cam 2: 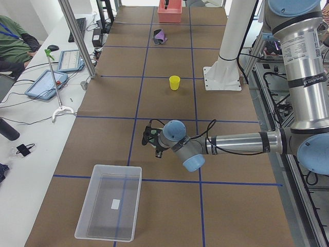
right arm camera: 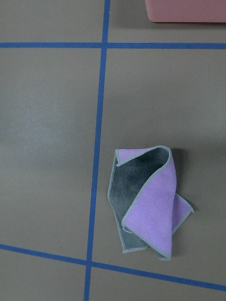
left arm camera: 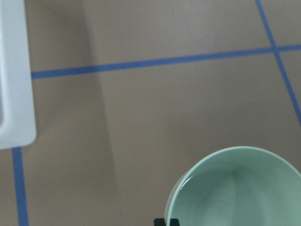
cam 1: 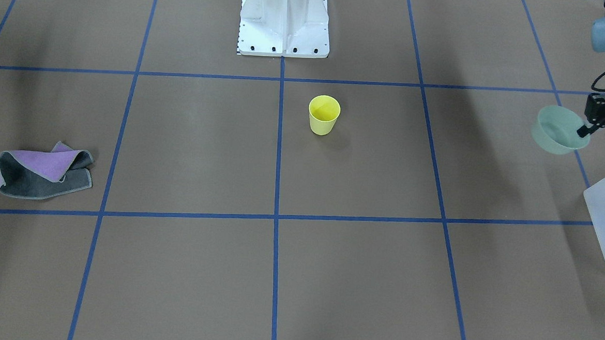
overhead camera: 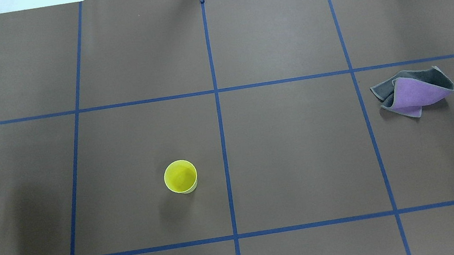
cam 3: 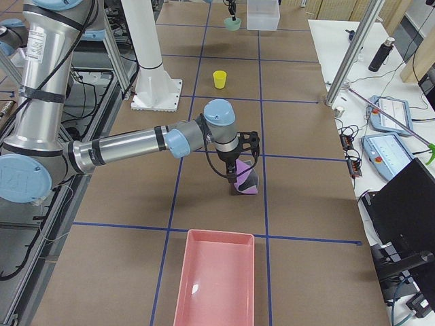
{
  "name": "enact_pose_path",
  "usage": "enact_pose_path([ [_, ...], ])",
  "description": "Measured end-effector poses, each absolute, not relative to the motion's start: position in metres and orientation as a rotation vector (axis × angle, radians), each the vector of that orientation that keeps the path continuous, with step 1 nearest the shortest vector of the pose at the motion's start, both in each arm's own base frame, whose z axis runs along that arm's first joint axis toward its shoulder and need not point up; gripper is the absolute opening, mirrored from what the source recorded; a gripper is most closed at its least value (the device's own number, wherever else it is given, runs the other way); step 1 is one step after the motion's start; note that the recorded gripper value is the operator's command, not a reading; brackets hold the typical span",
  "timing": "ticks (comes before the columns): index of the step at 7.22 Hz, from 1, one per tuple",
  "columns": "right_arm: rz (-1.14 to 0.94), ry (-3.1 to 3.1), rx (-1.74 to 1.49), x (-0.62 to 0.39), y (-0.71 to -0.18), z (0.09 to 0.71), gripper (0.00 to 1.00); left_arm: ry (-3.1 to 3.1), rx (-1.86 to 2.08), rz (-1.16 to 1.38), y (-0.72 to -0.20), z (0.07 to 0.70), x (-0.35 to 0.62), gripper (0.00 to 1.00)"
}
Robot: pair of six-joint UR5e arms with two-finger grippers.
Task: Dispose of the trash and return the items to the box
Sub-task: 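Carry the green bowl into the clear plastic box and release it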
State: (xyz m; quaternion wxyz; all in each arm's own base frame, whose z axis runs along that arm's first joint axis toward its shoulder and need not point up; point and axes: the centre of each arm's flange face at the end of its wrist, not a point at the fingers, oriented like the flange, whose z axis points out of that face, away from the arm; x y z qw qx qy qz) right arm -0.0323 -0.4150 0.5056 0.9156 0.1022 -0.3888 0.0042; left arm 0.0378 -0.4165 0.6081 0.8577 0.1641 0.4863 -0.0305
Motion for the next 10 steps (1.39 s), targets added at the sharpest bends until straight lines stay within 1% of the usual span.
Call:
enact_pose_path([
  [2, 0.01, -0.8, 0.207, -0.032, -0.415, 0.507, 1.0, 0.955, 0.342, -0.17, -0.456, 0.611, -0.023, 0.0],
  [4, 0.012, -0.798, 0.202, -0.033, -0.415, 0.509, 1.0, 0.84, 0.345, -0.147, -0.514, 0.653, -0.067, 0.0],
  [6, 0.013, -0.798, 0.201, -0.033, -0.415, 0.51, 1.0, 0.714, 0.319, -0.158, -0.578, 0.696, -0.091, 0.0],
  [7, 0.013, -0.798, 0.2, -0.033, -0.415, 0.51, 1.0, 0.656, 0.31, -0.17, -0.596, 0.713, -0.096, 0.0],
  [8, 0.014, -0.797, 0.2, -0.033, -0.415, 0.511, 1.0, 0.613, 0.312, -0.168, -0.604, 0.73, -0.092, 0.0],
  [10, 0.013, -0.794, 0.202, -0.032, -0.415, 0.511, 1.0, 0.599, 0.314, -0.135, -0.597, 0.756, -0.053, 0.0],
])
